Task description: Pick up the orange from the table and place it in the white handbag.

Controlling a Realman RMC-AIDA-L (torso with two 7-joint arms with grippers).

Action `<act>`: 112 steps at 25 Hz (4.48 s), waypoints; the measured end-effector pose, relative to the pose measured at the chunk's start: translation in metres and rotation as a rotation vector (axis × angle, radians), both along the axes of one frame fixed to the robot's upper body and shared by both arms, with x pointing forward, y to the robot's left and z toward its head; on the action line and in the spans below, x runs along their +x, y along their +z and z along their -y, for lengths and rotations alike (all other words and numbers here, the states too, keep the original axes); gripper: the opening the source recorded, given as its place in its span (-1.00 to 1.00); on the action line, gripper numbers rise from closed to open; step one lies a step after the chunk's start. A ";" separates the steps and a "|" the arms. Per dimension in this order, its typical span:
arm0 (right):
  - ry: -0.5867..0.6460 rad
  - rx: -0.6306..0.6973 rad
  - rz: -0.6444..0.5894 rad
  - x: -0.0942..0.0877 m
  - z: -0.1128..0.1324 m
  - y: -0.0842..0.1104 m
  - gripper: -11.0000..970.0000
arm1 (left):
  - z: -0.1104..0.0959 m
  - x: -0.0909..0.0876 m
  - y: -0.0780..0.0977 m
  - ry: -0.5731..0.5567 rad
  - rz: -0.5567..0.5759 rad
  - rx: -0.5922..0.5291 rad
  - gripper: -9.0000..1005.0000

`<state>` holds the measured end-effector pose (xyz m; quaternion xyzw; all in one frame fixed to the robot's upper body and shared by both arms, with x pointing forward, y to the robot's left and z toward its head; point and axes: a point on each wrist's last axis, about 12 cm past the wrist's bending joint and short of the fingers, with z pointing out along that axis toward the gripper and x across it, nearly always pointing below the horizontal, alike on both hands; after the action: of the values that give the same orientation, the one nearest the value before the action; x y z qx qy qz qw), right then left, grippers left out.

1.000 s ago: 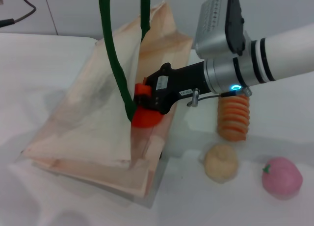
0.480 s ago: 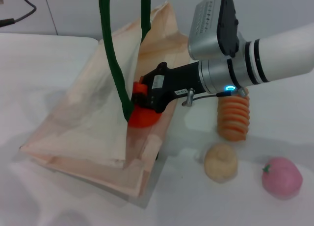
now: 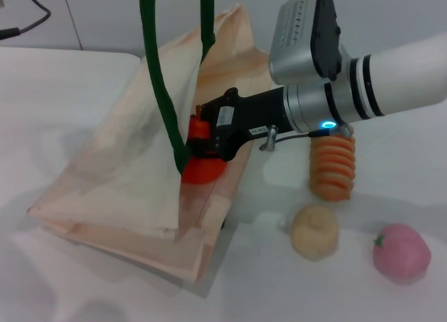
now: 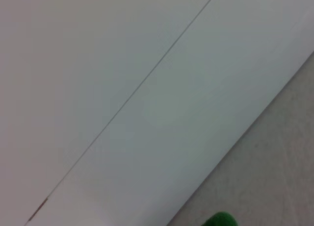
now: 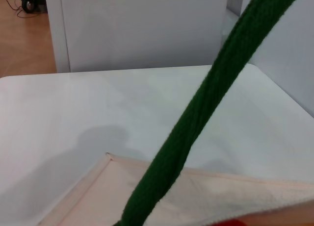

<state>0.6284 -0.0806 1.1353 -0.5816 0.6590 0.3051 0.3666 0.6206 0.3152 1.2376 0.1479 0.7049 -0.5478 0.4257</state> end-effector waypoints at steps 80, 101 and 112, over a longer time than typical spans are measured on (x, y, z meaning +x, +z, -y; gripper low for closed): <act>-0.816 0.488 0.223 0.012 0.212 0.010 0.67 | -0.016 -0.011 -0.077 0.440 0.310 0.072 0.32; -1.165 0.595 0.509 -0.025 0.249 -0.043 0.67 | -0.012 -0.028 -0.149 0.880 0.491 0.258 0.31; -1.323 0.570 0.521 -0.037 0.264 -0.060 0.66 | 0.005 -0.042 -0.173 1.087 0.508 0.363 0.31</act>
<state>0.5909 -0.3446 1.0756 -0.0023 0.6580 0.0331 0.7523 0.5782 0.3103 1.0643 -0.0361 0.6378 -0.0722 0.7659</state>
